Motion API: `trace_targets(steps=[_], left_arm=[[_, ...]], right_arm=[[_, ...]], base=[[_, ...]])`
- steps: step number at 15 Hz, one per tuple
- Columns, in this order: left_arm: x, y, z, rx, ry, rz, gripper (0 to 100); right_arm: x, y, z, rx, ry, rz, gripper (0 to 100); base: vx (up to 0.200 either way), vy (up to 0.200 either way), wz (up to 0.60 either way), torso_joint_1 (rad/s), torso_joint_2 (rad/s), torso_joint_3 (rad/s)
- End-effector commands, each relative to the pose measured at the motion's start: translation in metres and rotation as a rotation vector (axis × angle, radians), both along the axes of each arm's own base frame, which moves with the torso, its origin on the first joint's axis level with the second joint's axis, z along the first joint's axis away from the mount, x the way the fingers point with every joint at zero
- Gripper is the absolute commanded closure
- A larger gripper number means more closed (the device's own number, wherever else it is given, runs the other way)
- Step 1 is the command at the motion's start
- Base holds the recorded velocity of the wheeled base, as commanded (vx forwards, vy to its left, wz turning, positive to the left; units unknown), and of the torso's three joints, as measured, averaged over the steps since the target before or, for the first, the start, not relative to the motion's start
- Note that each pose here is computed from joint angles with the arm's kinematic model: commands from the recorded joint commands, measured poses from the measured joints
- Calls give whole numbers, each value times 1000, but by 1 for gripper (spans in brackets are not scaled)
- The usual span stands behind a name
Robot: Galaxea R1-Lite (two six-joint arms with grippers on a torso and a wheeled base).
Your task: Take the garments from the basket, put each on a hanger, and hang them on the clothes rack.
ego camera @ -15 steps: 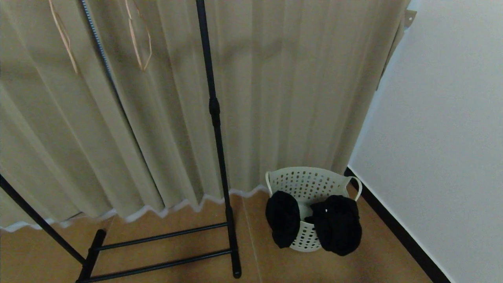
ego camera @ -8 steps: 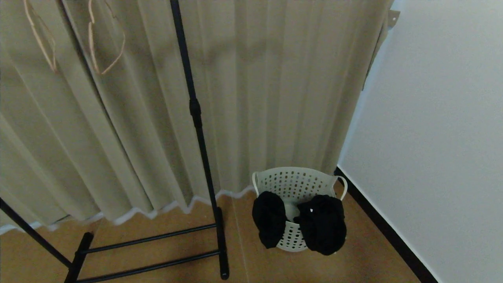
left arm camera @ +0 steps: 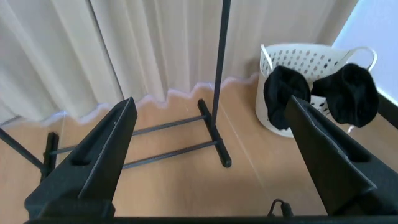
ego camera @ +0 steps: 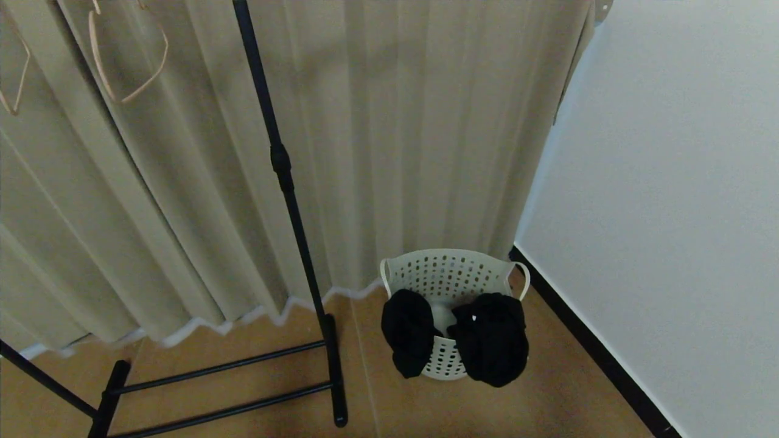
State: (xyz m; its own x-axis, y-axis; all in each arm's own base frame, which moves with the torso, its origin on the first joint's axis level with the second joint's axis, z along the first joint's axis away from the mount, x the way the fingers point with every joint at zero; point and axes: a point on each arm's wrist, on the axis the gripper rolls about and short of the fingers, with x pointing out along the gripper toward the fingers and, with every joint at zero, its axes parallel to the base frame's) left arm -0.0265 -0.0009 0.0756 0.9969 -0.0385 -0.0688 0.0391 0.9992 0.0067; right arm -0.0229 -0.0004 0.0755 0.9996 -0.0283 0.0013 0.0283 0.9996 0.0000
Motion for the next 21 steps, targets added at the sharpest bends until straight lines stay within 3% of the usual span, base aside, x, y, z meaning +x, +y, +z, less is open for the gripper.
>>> trace_targets(steps=[1, 21], left_arm=[[0, 0, 0, 0, 0, 0, 0], [0, 0, 0, 21, -1, -3, 0]], right_arm=[[0, 0, 0, 5, 3, -1, 0], [0, 0, 0, 2, 3, 2, 0]], base=[[0, 0, 0, 2, -2, -193], [0, 0, 0, 1, 2, -198]])
